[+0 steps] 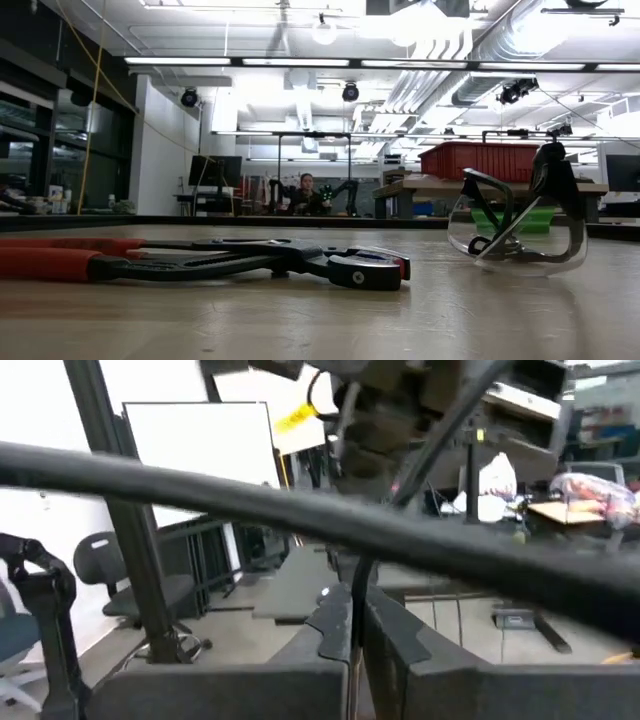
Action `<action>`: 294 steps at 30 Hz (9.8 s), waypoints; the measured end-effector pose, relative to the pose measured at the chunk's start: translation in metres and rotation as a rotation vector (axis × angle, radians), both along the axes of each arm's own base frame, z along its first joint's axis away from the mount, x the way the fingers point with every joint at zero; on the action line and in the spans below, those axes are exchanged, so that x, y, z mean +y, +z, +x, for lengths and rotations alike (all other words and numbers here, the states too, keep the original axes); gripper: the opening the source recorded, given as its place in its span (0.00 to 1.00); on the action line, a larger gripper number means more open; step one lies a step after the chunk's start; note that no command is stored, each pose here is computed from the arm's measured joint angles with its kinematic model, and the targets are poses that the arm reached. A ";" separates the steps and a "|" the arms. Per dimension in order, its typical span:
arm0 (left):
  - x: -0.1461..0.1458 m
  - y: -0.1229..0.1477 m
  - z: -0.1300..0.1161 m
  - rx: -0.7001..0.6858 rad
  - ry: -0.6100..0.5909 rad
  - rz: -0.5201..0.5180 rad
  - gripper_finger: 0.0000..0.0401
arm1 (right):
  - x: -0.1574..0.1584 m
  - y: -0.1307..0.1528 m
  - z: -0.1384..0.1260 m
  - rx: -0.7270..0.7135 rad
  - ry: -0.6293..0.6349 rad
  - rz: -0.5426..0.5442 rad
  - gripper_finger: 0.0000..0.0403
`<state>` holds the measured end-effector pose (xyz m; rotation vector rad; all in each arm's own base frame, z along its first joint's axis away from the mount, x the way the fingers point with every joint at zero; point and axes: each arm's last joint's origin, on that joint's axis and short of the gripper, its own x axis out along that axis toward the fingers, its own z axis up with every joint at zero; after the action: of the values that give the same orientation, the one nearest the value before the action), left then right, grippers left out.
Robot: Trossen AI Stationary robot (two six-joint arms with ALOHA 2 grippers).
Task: Coil cords
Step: Coil the black wire on the black spool
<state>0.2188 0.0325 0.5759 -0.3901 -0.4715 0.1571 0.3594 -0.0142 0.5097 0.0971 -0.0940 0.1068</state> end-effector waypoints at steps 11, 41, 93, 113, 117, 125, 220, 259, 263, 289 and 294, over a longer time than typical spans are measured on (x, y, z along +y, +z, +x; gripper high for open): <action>0.018 -0.006 0.016 -0.073 -0.059 -0.267 0.00 | 0.004 -0.012 0.030 -0.099 -0.088 -0.025 0.00; 0.009 -0.018 0.031 -0.048 -0.447 -0.791 0.00 | -0.009 -0.009 0.044 -0.292 -0.443 -0.146 0.00; 0.009 -0.056 -0.032 0.649 -0.086 -0.148 0.00 | -0.080 -0.035 0.045 0.005 -0.518 -0.424 0.00; 0.019 -0.056 -0.031 0.826 0.311 0.340 0.00 | -0.096 -0.041 0.037 0.104 -0.513 -0.376 0.00; 0.020 -0.049 -0.028 0.765 0.330 0.385 0.00 | -0.097 -0.042 0.036 0.106 -0.508 -0.308 0.00; 0.017 -0.036 -0.027 0.630 0.335 0.411 0.00 | -0.097 -0.049 0.037 0.148 -0.493 -0.124 0.12; 0.023 -0.025 0.027 0.079 -0.110 -0.413 0.00 | -0.002 -0.037 0.056 -0.032 -0.271 -0.163 0.00; 0.006 -0.029 0.023 0.158 -0.532 -0.866 0.00 | -0.008 -0.023 0.057 -0.235 -0.486 -0.159 0.00; 0.003 -0.032 0.012 0.239 -0.543 -0.900 0.00 | -0.010 -0.025 0.059 -0.212 -0.491 -0.270 0.00; -0.001 -0.065 -0.017 0.693 -0.341 -0.431 0.00 | -0.038 -0.061 0.064 0.160 -0.343 -0.568 0.00; 0.000 -0.071 -0.019 0.767 -0.352 -0.348 0.00 | -0.043 -0.065 0.062 0.203 -0.331 -0.622 0.00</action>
<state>0.1998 0.0329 0.5045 -0.7041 0.3897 0.0364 0.4219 -0.0569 0.4446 -0.5279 0.1284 -0.2067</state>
